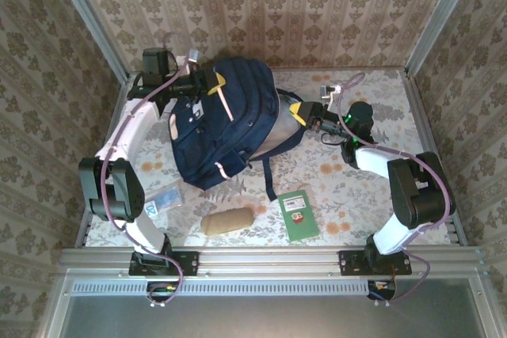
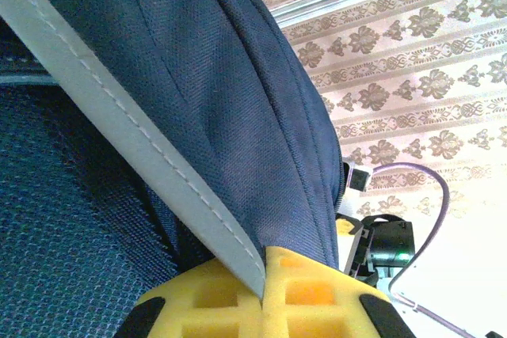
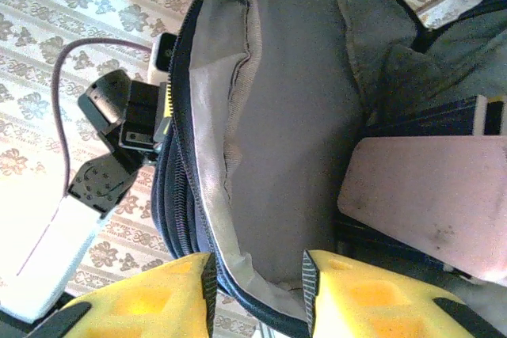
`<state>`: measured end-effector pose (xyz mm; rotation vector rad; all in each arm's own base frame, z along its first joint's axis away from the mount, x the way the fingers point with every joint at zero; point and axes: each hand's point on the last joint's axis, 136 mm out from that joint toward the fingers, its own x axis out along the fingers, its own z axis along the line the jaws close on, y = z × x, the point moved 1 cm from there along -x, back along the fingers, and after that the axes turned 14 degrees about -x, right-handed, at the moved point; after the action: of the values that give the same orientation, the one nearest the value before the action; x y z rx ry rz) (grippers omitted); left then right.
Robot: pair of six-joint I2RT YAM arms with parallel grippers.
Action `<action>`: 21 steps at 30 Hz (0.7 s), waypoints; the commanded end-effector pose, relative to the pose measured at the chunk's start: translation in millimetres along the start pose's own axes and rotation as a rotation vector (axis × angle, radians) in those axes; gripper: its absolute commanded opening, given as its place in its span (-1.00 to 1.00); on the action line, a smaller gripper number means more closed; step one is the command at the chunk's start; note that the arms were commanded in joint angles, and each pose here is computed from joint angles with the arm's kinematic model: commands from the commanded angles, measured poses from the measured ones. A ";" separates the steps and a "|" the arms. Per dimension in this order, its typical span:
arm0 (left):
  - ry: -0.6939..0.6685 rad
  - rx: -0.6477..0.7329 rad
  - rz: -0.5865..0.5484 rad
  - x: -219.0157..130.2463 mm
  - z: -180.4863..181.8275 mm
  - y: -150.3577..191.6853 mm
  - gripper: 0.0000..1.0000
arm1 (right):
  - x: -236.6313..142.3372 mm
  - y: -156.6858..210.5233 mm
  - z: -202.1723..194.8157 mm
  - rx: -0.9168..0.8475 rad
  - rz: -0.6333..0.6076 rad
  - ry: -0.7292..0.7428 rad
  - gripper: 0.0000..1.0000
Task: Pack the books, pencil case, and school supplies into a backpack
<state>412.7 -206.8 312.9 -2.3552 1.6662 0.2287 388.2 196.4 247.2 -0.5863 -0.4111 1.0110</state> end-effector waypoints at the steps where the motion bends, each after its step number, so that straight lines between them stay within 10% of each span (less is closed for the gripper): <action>1: 0.091 0.185 -0.018 -16.1 -55.0 12.0 -1.00 | 0.7 -13.3 15.9 -0.092 -0.010 0.035 0.07; 7: 0.045 0.191 0.013 0.5 -44.2 21.6 -1.00 | -16.3 -7.8 33.8 -0.497 0.114 0.529 0.17; 21: 0.020 0.198 0.045 16.0 -38.2 30.7 -1.00 | 4.0 5.5 16.2 -0.540 0.289 0.667 0.09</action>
<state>398.3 -235.4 298.4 -2.2471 1.6636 0.2513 377.3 202.3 260.5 -1.4060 -0.0205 0.8748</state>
